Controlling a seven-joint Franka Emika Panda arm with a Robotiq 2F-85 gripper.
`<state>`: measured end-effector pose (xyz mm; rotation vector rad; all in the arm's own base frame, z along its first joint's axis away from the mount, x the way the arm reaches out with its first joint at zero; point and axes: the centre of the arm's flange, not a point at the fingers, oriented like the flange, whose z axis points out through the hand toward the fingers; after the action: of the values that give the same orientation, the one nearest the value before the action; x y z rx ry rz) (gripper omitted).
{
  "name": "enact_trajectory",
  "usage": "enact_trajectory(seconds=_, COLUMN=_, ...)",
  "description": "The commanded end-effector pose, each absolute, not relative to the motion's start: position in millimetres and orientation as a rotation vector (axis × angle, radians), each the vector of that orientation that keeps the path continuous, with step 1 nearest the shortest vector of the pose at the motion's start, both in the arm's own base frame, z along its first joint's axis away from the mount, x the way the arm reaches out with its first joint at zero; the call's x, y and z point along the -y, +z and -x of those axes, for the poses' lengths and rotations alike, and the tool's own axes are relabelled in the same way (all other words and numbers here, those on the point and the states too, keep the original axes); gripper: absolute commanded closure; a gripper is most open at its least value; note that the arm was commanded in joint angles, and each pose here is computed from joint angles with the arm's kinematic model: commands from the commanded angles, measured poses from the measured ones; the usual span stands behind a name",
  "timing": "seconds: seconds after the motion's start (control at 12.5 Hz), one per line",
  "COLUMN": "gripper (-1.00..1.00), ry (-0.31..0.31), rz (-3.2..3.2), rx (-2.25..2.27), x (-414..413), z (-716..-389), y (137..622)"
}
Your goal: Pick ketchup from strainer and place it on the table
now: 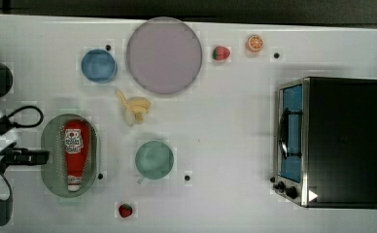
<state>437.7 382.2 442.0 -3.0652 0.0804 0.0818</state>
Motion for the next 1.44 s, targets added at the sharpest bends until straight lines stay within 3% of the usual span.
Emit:
enact_trajectory(seconds=0.08, gripper=-1.00, ry=0.110, rz=3.038, rx=-0.156, x=-379.9, z=-435.9, y=379.3)
enact_trajectory(seconds=0.32, gripper=-1.00, ry=0.019, rz=3.023, rx=-0.139, x=-379.4, z=-426.5, y=318.9)
enact_trajectory(seconds=0.48, gripper=-1.00, ry=-0.007, rz=3.006, rx=-0.170, x=-378.9, z=-423.3, y=285.3)
enact_trajectory(seconds=1.28, gripper=-1.00, ry=0.060, rz=3.030, rx=-0.138, x=-376.7, z=-435.9, y=172.7)
enact_trajectory(seconds=1.36, gripper=-0.91, ry=0.074, rz=3.031, rx=-0.150, x=-376.8, z=-437.6, y=165.4)
enact_trajectory(seconds=1.44, gripper=-0.68, ry=0.081, rz=3.033, rx=-0.155, x=-376.4, z=-439.2, y=160.4)
